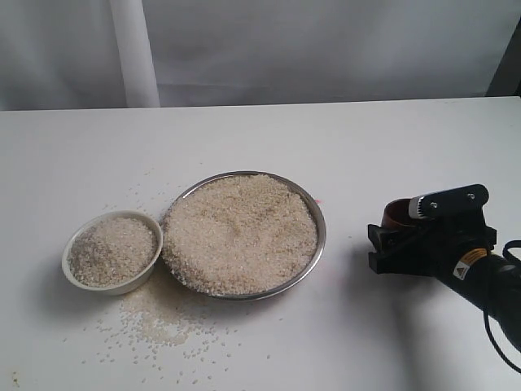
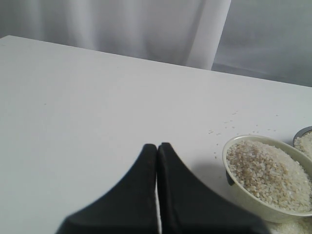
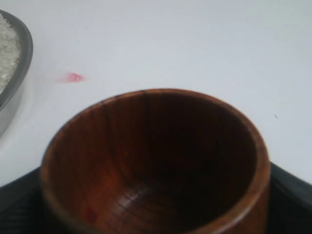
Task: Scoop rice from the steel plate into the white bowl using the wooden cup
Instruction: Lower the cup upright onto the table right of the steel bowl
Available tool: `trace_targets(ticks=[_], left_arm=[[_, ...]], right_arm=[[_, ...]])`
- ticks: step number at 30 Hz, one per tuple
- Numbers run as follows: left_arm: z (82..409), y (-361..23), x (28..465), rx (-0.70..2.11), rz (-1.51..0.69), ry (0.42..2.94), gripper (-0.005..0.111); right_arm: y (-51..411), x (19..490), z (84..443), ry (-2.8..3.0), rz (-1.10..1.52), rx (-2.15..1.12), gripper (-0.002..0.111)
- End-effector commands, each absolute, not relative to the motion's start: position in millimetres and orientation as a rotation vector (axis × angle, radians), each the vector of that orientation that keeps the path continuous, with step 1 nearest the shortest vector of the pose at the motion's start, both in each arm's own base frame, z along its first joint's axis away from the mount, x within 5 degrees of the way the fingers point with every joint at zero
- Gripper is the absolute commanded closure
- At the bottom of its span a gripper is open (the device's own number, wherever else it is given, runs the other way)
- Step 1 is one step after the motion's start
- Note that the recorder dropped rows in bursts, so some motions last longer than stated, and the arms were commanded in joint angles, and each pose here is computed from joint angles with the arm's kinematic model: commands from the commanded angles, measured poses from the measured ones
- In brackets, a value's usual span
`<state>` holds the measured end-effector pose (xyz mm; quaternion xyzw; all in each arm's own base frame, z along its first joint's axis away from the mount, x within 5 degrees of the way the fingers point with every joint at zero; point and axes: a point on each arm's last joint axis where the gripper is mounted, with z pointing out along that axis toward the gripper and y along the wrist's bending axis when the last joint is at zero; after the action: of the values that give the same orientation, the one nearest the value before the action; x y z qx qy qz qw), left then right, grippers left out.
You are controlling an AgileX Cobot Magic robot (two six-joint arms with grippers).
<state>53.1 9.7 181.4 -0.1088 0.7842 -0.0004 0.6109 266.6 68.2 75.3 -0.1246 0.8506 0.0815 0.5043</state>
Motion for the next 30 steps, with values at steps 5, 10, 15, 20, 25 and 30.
trace_targets(ticks=[5,10,15,20,25,30], left_arm=[[183.3,9.6,53.0,-0.248,-0.001,1.797,0.107],[183.3,9.6,53.0,-0.248,-0.001,1.797,0.107],[183.3,9.6,53.0,-0.248,-0.001,1.797,0.107],[183.3,9.6,53.0,-0.248,-0.001,1.797,0.107],[183.3,9.6,53.0,-0.248,-0.001,1.797,0.107],[183.3,9.6,53.0,-0.248,-0.001,1.797,0.107]], right_arm=[[68.1,266.1,76.7,2.038,0.208,-0.309,0.036],[72.4,265.6,77.9,2.022,0.216,-0.32,0.021],[73.9,265.3,78.0,2.02,0.218,-0.32,0.021],[74.2,266.7,88.6,1.986,0.219,-0.317,0.021],[75.1,266.3,116.3,1.931,0.221,-0.333,0.021],[74.4,263.2,142.4,1.885,0.216,-0.34,0.021]])
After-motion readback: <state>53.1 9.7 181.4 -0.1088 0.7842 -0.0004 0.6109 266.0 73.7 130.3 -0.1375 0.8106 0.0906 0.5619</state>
